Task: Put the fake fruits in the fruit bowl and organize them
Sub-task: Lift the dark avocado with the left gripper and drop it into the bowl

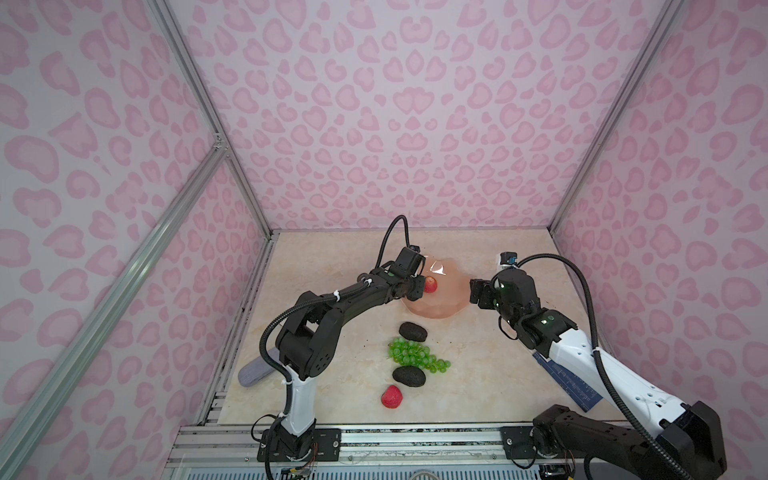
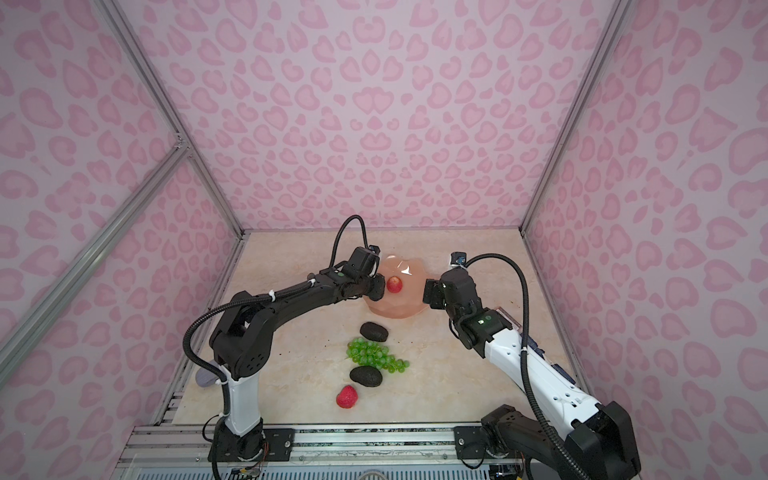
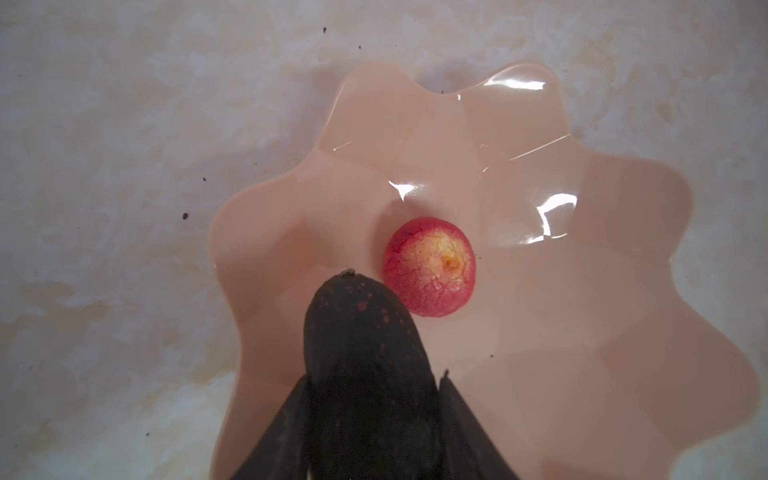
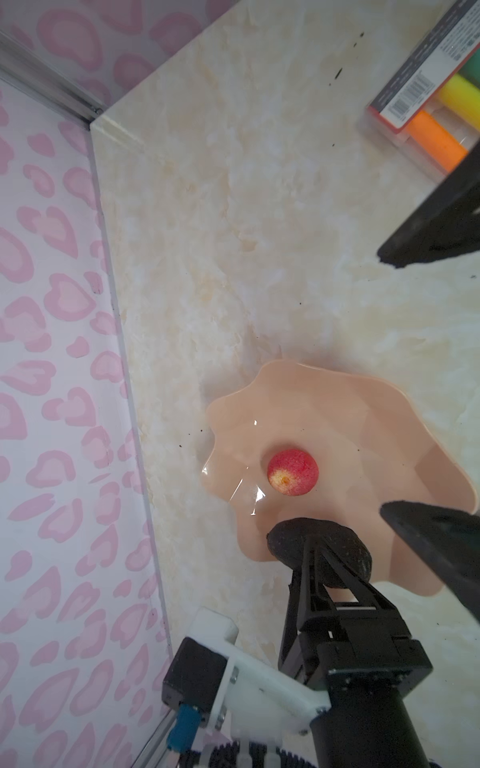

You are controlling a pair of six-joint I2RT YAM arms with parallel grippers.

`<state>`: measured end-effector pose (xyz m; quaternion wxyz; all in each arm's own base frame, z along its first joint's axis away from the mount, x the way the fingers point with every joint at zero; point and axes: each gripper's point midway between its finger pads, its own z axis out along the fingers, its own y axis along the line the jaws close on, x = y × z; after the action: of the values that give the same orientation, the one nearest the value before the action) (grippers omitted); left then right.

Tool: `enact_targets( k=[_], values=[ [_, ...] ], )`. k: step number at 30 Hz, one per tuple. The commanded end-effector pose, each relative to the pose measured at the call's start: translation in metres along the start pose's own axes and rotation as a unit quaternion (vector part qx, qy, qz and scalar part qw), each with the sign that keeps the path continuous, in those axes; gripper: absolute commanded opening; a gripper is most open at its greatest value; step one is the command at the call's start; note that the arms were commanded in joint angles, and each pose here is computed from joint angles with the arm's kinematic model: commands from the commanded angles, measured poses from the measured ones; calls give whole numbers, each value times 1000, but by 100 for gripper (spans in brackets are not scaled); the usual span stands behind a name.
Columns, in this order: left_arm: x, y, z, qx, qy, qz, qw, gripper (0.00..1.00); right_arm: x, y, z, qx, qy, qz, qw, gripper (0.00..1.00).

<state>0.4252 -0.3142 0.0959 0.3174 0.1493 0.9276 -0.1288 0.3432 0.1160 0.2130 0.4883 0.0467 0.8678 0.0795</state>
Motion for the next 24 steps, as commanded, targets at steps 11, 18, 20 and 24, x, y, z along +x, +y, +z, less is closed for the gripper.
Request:
enact_targets(
  k=[11, 18, 20, 24],
  values=[
    [-42, -12, -53, 31, -66, -4, 997, 59, 2, -3, 5, 6, 8, -3, 1000, 88],
    [-85, -5, -141, 20, -177, 8, 984, 59, 22, 24, 7, -66, 55, -34, 996, 86],
    [-91, 4, -171, 8, -212, 10, 977, 59, 34, 38, 4, -90, 73, -60, 991, 85],
    [-78, 34, -213, -28, -257, -1, 966, 60, 63, 74, -5, -126, 101, -140, 977, 84]
  ],
)
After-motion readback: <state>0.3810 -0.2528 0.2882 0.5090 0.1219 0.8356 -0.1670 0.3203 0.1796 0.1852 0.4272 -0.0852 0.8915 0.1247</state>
